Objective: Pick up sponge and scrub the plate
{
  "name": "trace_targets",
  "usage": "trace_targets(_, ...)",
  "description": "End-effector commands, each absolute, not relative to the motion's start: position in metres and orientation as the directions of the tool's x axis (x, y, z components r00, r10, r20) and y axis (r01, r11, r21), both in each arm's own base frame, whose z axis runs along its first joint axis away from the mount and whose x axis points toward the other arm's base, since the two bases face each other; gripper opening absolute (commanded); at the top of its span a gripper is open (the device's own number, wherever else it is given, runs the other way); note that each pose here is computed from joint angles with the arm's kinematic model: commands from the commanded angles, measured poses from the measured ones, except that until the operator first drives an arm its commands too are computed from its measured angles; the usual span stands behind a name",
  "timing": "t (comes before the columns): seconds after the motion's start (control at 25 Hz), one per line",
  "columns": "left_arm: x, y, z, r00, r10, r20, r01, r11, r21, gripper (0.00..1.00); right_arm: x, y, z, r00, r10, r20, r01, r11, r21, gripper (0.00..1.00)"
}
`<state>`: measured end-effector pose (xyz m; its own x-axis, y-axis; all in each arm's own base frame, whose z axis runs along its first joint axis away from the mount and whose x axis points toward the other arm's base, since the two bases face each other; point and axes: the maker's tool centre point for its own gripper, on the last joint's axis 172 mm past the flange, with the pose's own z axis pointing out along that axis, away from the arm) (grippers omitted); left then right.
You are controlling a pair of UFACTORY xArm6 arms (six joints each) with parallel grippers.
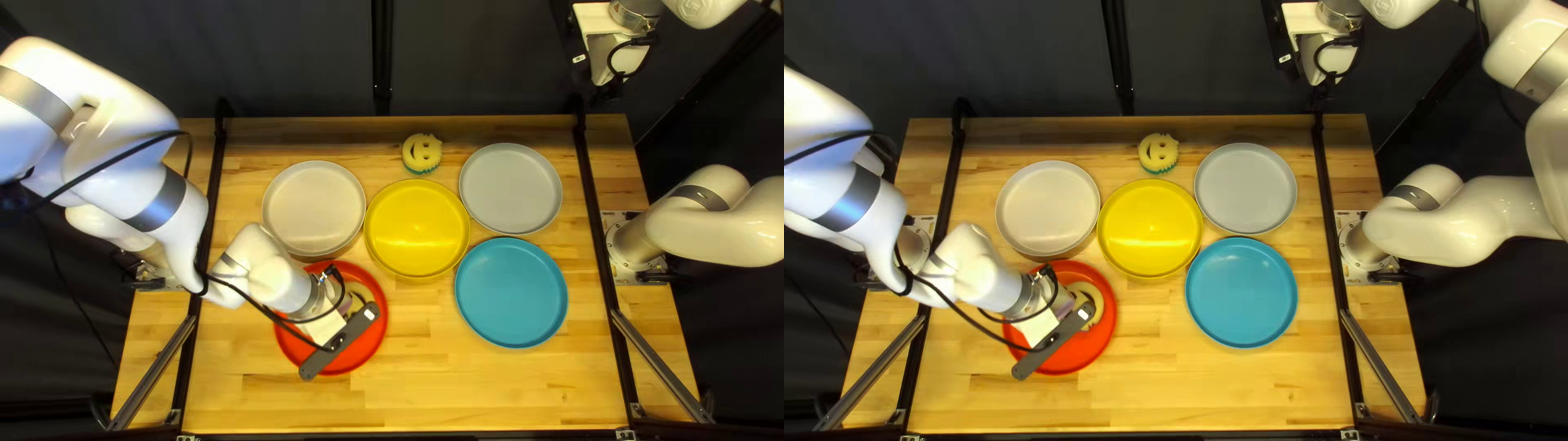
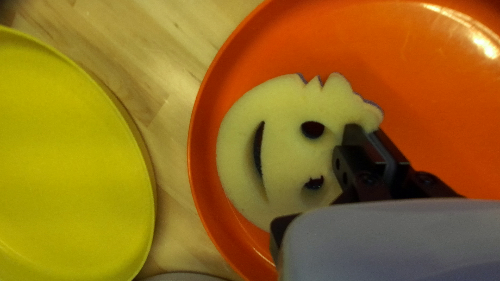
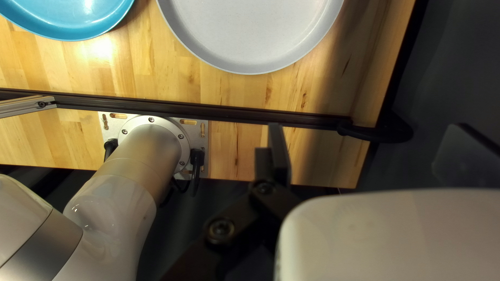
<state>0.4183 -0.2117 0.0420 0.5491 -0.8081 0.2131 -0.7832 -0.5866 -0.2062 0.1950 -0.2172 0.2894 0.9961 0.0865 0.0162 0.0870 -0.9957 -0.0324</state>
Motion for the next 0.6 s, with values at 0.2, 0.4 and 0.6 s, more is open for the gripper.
trace_targets(0.2, 0.407, -0.194, 0.045, 0.548, -0.811, 0.205, -0.785, -0.584, -0.209, 0.0, 0.195, -0.217, 0.289, 0.996, 0.086, 0.016, 0.087, -0.996, -0.032, 1.0)
trace_targets(0.4, 0.384, -0.168, 0.047, 0.577, -0.793, 0.197, -0.769, -0.608, -0.197, 0.0, 0.195, -0.217, 0.289, 0.996, 0.086, 0.016, 0.087, -0.996, -0.032, 1.0)
trace_targets(0.6, 0.366, -0.154, 0.044, 0.599, -0.777, 0.194, -0.756, -0.629, -0.183, 0.0, 0.195, -0.217, 0.289, 0.996, 0.086, 0.016, 0.087, -0.996, -0.032, 1.0)
